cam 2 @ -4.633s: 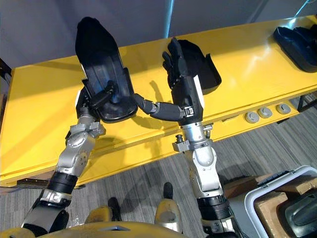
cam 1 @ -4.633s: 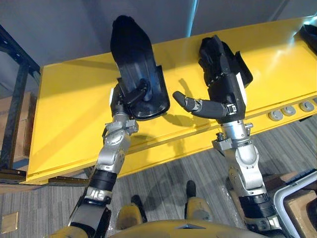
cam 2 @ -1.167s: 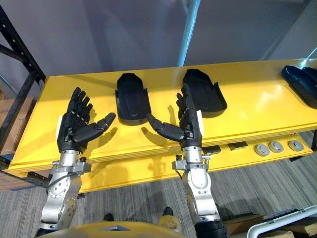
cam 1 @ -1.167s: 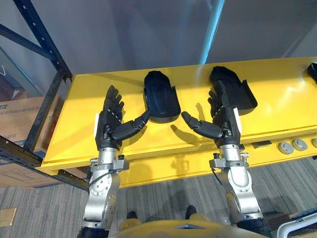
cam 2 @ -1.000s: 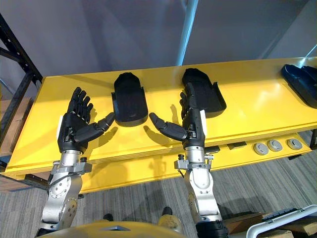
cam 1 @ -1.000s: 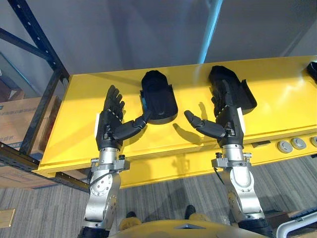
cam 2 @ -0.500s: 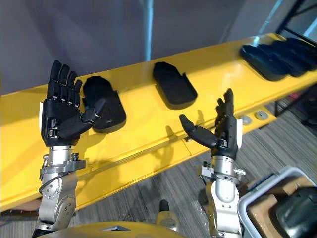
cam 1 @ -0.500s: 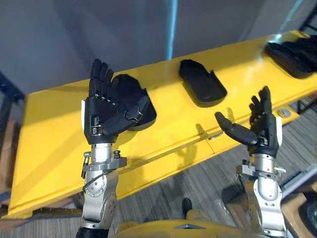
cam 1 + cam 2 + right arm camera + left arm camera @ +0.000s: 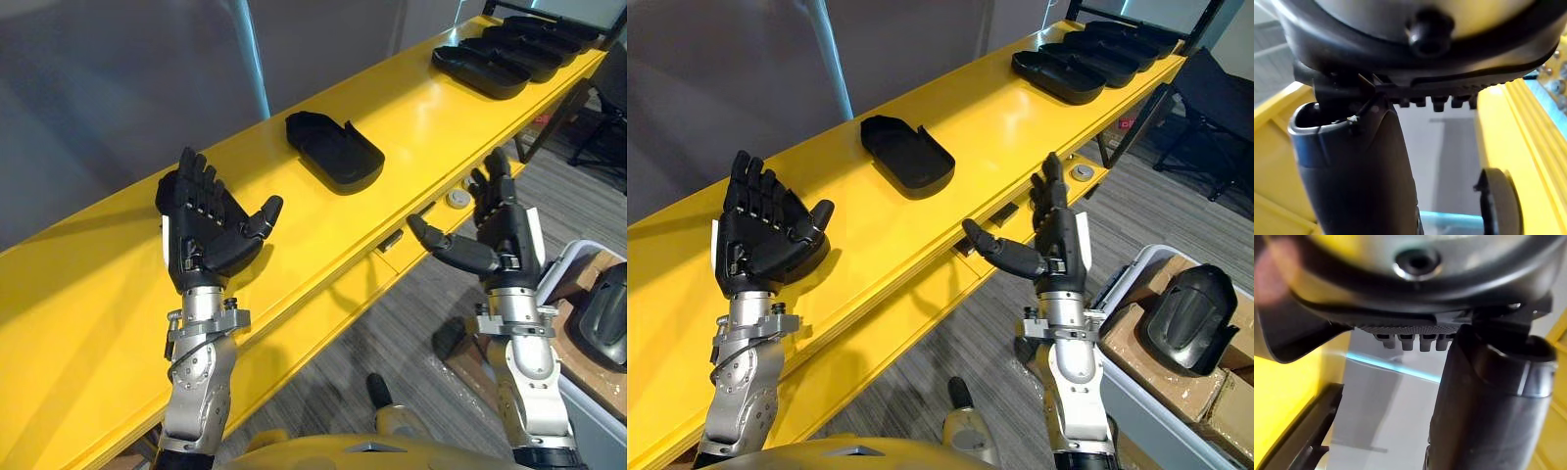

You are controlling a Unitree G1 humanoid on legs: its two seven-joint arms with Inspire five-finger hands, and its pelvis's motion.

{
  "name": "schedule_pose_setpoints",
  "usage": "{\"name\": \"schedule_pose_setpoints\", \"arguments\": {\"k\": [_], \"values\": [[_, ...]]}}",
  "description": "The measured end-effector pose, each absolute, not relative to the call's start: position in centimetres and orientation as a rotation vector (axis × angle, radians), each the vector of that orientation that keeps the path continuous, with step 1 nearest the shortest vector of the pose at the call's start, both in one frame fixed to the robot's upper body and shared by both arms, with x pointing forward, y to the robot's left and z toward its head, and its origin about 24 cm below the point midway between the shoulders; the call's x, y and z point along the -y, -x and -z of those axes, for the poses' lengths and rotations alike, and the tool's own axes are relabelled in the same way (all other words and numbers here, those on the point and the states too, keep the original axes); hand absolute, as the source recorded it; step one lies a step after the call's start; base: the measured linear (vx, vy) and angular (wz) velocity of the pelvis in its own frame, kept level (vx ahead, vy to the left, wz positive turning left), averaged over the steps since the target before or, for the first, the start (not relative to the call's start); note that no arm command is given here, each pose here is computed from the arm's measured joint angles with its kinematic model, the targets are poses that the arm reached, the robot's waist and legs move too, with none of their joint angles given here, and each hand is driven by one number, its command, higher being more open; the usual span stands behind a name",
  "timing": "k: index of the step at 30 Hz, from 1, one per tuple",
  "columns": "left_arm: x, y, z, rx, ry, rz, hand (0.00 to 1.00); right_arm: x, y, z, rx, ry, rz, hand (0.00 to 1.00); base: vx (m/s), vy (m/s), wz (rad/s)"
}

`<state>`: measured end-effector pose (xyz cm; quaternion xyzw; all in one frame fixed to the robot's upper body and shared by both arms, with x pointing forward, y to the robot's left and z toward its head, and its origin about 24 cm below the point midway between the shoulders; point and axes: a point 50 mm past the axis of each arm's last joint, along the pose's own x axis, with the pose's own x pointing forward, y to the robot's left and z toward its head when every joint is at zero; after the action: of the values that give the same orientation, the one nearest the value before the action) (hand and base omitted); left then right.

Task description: Walk over and take three plastic housings, then place them on the shelf

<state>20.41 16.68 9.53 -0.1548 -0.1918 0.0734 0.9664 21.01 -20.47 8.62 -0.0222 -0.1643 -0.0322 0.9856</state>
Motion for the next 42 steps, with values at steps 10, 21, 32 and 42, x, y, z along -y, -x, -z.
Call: {"name": "schedule_pose_setpoints", "arguments": {"k": [10, 21, 32, 42], "values": [[-14.3, -20.3, -12.9, 0.535, 0.349, 0.031, 1.0, 19.0, -18.2, -5.1, 0.194, -0.168, 0.174, 1.0, -0.11, 0.072, -0.34], [-13.8, -21.8, -10.5, 0.375, 0.315, 0.263, 1.0, 18.8, -23.6, -4.6, 0.218, -0.266, 0.124, 1.0, -0.17, -0.131, -0.54], [-10.4, -22.0, -6.6, 0.135, 0.455, 0.279, 1.0, 24.7, -22.2, -4.4, 0.094, -0.079, 0.346, 1.0, -0.05, -0.36, -0.44], [-11.4, -22.3, -6.5, 0.13, 0.344, 0.289, 1.0, 22.4, -25.9, -2.4, -0.046, -0.065, 0.254, 1.0, -0.11, 0.053, -0.44]]}}
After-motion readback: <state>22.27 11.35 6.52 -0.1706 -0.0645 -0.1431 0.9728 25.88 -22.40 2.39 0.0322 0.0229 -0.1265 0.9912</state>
